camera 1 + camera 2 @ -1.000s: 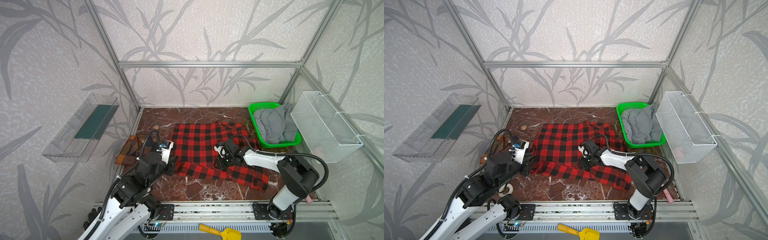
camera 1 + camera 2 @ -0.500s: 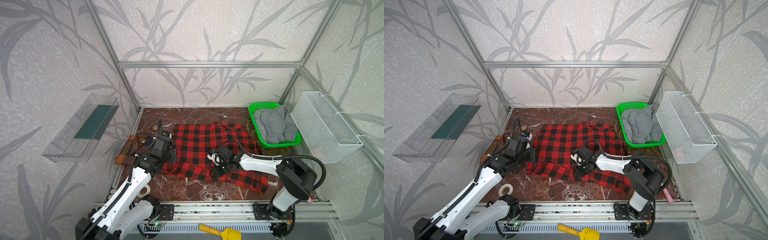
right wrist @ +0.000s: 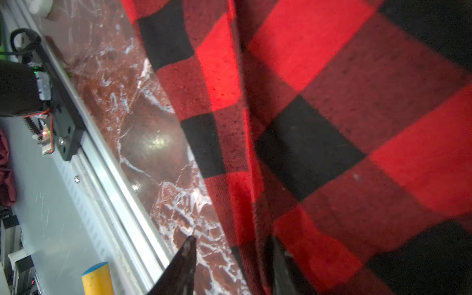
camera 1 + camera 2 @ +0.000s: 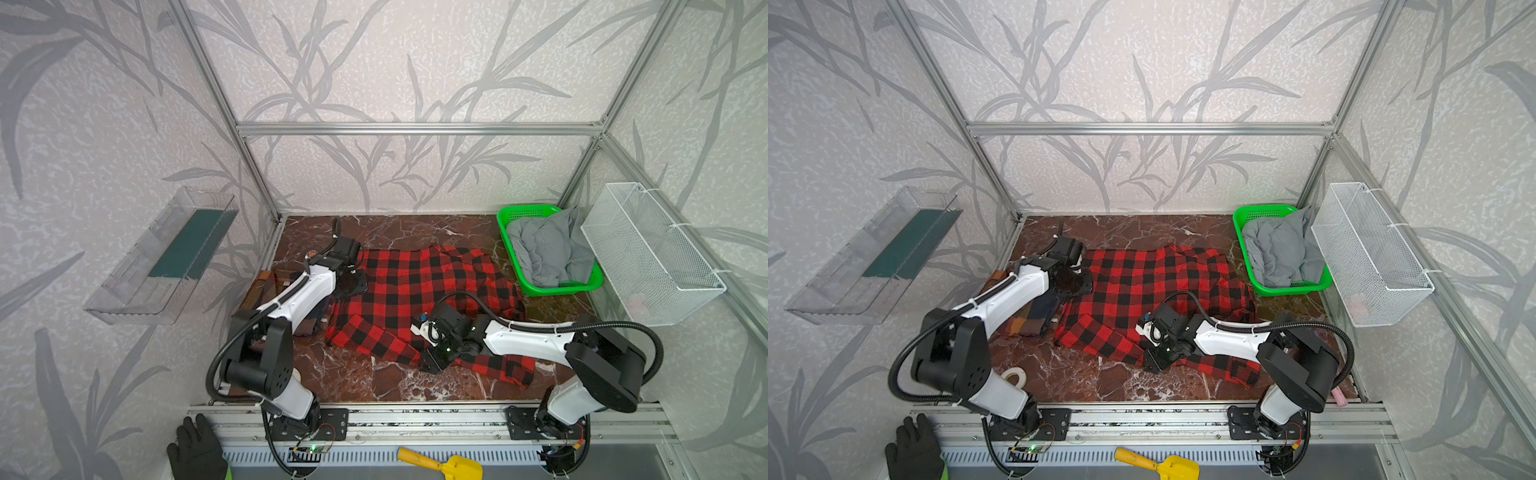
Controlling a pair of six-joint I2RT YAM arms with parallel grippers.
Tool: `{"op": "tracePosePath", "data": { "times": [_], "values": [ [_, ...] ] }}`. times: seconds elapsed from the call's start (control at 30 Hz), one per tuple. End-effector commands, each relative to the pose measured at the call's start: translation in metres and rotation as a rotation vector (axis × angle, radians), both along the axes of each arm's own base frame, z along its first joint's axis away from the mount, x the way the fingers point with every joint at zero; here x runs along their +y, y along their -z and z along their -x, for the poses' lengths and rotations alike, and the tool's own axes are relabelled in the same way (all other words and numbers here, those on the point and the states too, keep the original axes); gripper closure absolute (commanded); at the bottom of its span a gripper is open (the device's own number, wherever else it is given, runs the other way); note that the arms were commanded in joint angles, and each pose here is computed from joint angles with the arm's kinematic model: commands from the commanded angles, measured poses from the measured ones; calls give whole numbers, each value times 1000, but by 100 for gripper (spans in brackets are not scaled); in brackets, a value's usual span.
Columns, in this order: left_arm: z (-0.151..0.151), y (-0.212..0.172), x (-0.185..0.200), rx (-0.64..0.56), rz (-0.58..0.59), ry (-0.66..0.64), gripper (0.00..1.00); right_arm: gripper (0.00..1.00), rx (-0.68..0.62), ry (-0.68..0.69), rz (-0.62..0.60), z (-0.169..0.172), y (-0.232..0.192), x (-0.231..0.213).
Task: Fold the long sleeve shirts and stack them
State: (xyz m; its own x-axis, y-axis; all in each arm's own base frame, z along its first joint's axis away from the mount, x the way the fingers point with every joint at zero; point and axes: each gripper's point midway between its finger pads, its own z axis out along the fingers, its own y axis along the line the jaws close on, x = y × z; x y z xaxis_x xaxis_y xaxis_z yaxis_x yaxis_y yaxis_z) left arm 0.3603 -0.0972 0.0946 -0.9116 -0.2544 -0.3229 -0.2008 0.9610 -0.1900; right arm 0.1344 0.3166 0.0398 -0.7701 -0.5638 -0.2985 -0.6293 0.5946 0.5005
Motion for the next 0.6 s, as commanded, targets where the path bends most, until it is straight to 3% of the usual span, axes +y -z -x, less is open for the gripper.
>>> {"op": "tracePosePath", "data": {
  "times": [0.0,0.23,0.43,0.57],
  "values": [
    [2,7,4,74,-11,-24,60,54,-30,-100,-54,25,-20,12],
    [-8,31,11,124,22,-75,60,52,-97,-222,-44,60,-24,25],
    [-14,41,17,162,56,-114,60,45,-169,-424,70,99,-15,31],
    [-12,45,18,168,77,-121,60,43,-213,-435,43,96,-24,39]
  ]
}}
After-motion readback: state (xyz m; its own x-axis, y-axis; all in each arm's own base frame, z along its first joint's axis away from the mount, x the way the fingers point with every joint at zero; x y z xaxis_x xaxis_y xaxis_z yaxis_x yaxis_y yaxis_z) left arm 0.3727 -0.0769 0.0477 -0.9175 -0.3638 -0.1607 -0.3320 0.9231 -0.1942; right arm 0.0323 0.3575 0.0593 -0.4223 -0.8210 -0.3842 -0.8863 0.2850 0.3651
